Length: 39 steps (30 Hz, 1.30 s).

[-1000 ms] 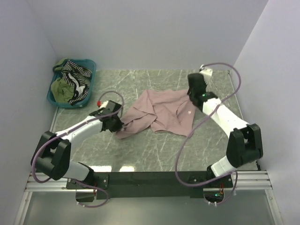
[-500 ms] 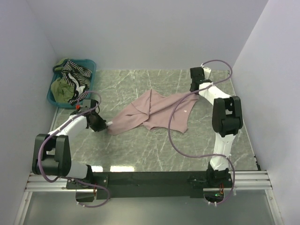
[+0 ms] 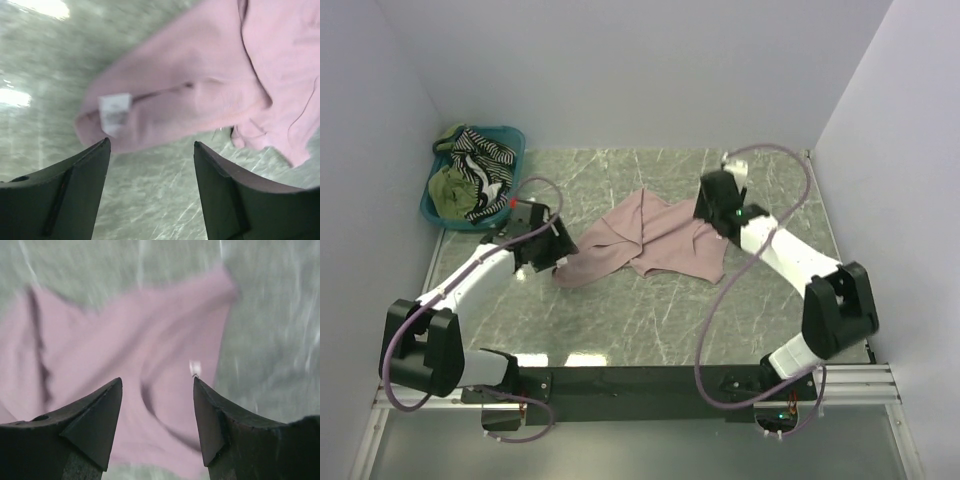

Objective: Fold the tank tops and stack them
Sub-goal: Flatten the tank top out

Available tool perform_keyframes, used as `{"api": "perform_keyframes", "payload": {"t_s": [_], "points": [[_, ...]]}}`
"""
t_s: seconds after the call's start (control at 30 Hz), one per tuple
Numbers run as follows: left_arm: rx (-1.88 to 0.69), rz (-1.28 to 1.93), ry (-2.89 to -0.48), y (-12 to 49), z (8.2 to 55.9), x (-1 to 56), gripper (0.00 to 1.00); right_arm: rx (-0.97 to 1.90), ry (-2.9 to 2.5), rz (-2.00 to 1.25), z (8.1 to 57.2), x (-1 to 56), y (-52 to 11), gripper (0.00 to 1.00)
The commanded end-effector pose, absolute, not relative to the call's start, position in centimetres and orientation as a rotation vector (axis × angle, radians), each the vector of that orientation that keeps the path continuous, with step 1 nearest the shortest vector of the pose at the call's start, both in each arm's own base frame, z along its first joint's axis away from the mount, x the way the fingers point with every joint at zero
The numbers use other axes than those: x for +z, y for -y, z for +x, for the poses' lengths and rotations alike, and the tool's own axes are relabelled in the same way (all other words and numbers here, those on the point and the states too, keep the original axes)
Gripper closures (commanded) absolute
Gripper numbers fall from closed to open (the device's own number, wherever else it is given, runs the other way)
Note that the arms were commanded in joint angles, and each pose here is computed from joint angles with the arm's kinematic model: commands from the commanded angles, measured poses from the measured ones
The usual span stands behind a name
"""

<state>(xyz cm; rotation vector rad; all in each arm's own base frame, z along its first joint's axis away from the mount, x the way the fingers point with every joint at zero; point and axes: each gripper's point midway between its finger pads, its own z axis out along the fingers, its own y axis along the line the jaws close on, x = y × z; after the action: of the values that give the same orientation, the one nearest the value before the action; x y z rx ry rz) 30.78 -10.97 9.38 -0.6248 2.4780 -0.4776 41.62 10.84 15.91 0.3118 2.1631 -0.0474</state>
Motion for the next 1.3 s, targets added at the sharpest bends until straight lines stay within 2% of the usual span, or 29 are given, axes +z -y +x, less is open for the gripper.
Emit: {"api": "perform_keyframes", "payload": {"t_s": [0.0,0.07,0.2,0.53,0.63,0.73,0.83,0.87,0.93,1.1,1.27], "points": [[-0.343,-0.538,-2.515,12.2,29.0,9.3,0.28,-0.084,-2.269,0.395,36.3,11.0,-8.9,0.35],[-0.274,-0.597,-2.492,11.8,28.5,8.7,0.32,-0.042,-2.274,0.427,34.6,10.0,-8.8,0.35],[-0.257,-0.618,-2.503,12.0,27.3,7.2,0.31,0.019,-2.304,0.524,31.1,7.6,-8.2,0.35],[-0.321,-0.560,-2.512,13.4,28.3,7.0,0.27,0.149,-2.373,0.578,30.1,4.3,-10.1,0.35],[-0.390,-0.542,-2.472,14.8,30.4,8.7,0.27,0.179,-2.400,0.573,30.0,3.5,-10.8,0.37],[-0.401,-0.575,-2.452,16.1,33.5,9.2,0.28,0.179,-2.420,0.573,29.7,2.7,-10.9,0.43],[-0.497,-0.570,-2.384,18.6,37.5,11.4,0.30,0.192,-2.426,0.561,29.7,2.5,-11.1,0.67],[-0.521,-0.566,-2.381,19.2,38.2,11.5,0.31,0.184,-2.434,0.560,29.5,2.3,-10.9,0.88],[-0.491,-0.576,-2.429,20.0,39.3,9.7,0.32,0.170,-2.440,0.554,29.6,2.4,-10.9,1.00],[-0.442,-0.581,-2.405,21.1,42.9,8.9,0.33,0.163,-2.398,0.563,30.1,3.6,-10.3,1.00],[-0.427,-0.582,-2.416,22.0,45.1,7.5,0.43,0.136,-2.369,0.560,30.5,4.7,-9.4,1.00]]}}
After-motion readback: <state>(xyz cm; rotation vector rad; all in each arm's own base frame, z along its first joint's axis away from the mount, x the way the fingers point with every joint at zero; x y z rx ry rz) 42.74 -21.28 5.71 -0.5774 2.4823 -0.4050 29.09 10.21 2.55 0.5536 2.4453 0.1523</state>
